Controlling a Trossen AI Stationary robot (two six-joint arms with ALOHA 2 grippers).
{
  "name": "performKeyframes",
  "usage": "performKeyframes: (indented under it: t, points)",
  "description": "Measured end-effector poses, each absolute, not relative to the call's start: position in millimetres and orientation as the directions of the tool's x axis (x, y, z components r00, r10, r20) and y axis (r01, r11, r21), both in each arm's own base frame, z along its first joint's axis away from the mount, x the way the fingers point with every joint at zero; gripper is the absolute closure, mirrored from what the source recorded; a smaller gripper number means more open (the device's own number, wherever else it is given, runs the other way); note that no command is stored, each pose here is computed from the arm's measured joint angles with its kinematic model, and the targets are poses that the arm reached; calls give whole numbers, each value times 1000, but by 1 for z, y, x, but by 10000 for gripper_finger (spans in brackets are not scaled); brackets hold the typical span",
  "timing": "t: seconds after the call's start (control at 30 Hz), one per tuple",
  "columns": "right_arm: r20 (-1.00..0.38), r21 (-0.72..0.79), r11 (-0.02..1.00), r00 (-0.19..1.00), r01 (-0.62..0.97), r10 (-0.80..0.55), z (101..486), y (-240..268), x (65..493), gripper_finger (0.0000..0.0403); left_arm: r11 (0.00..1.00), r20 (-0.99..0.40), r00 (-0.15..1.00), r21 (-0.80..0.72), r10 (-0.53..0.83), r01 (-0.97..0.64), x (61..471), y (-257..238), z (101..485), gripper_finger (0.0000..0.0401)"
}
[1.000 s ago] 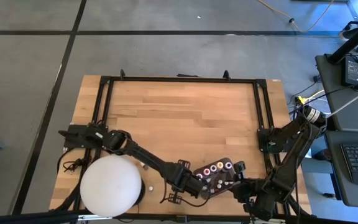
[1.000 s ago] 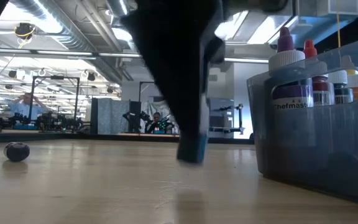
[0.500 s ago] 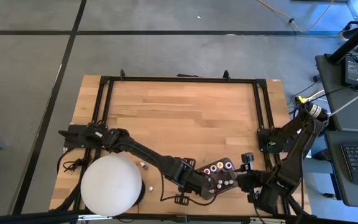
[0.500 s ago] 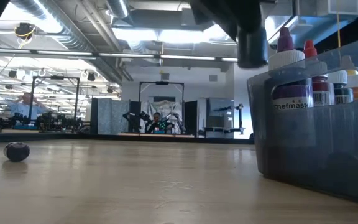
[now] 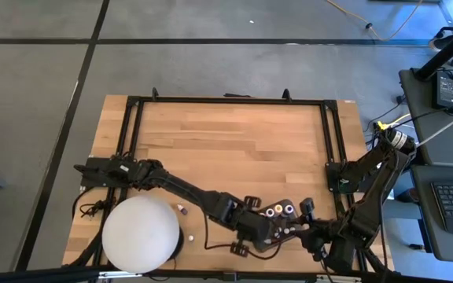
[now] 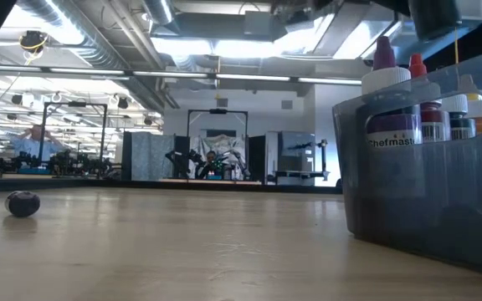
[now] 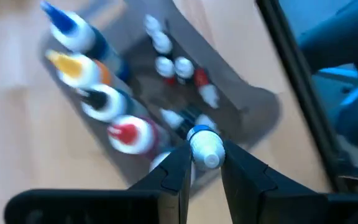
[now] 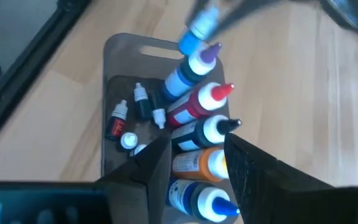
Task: Pick & Place food coloring
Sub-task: Put the small blue food coloring bottle into the bin
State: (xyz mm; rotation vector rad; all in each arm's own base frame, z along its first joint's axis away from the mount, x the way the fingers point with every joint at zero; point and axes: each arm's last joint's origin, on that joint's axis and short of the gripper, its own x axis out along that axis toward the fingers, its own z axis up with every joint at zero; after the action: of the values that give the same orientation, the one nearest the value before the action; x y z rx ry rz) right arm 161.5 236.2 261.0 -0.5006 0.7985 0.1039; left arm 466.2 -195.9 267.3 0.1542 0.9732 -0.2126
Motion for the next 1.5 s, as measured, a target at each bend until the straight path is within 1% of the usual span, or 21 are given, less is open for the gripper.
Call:
performKeyframes:
  t: [0.13, 0.27, 0.33, 0.47, 0.57, 0.67, 0.83, 0.93, 1.0, 1.2, 1.4, 1.5]
  points:
    - [-707, -406, 872, 699, -275, -108, 261, 235, 161, 250, 957, -788, 616, 166, -17, 239, 467, -181, 286, 333]
    - [-707, -401, 875, 700, -272, -106, 262, 235, 161, 250, 934, -721, 679, 322, 136, 155, 467, -155, 309, 333]
    - [-709, -400, 877, 696, -265, -113, 262, 235, 161, 250, 928, -703, 689, 351, 176, 121, 472, -136, 315, 333]
    - [-721, -413, 874, 679, -258, -140, 261, 231, 159, 250, 957, -735, 664, 271, 138, 102, 484, -83, 313, 333]
    - [-730, -414, 879, 663, -236, -166, 259, 228, 157, 250, 971, -747, 649, 234, 141, 58, 493, -34, 306, 333]
    - [-738, -415, 884, 648, -214, -189, 259, 226, 154, 250, 980, -762, 632, 198, 140, 22, 500, 8, 291, 333]
    - [-744, -413, 890, 635, -192, -208, 253, 225, 147, 250, 997, -805, 592, 64, 27, 40, 509, 53, 252, 333]
    - [-744, -422, 889, 628, -177, -228, 246, 222, 145, 250, 998, -843, 537, 53, 28, 31, 510, 68, 227, 333]
    - [-745, -428, 888, 622, -167, -242, 241, 220, 143, 250, 999, -864, 502, 46, 30, 18, 509, 74, 218, 333]
    - [-746, -457, 874, 604, -161, -279, 228, 213, 142, 250, 1000, -901, 433, 27, 21, 9, 512, 76, 190, 332]
    - [-722, -490, 858, 622, -153, -302, 228, 212, 142, 250, 999, -919, 393, 48, 39, 15, 516, 73, 169, 331]
    - [-719, -511, 843, 622, -170, -311, 228, 211, 142, 250, 997, -915, 396, 81, 75, -3, 516, 73, 170, 331]
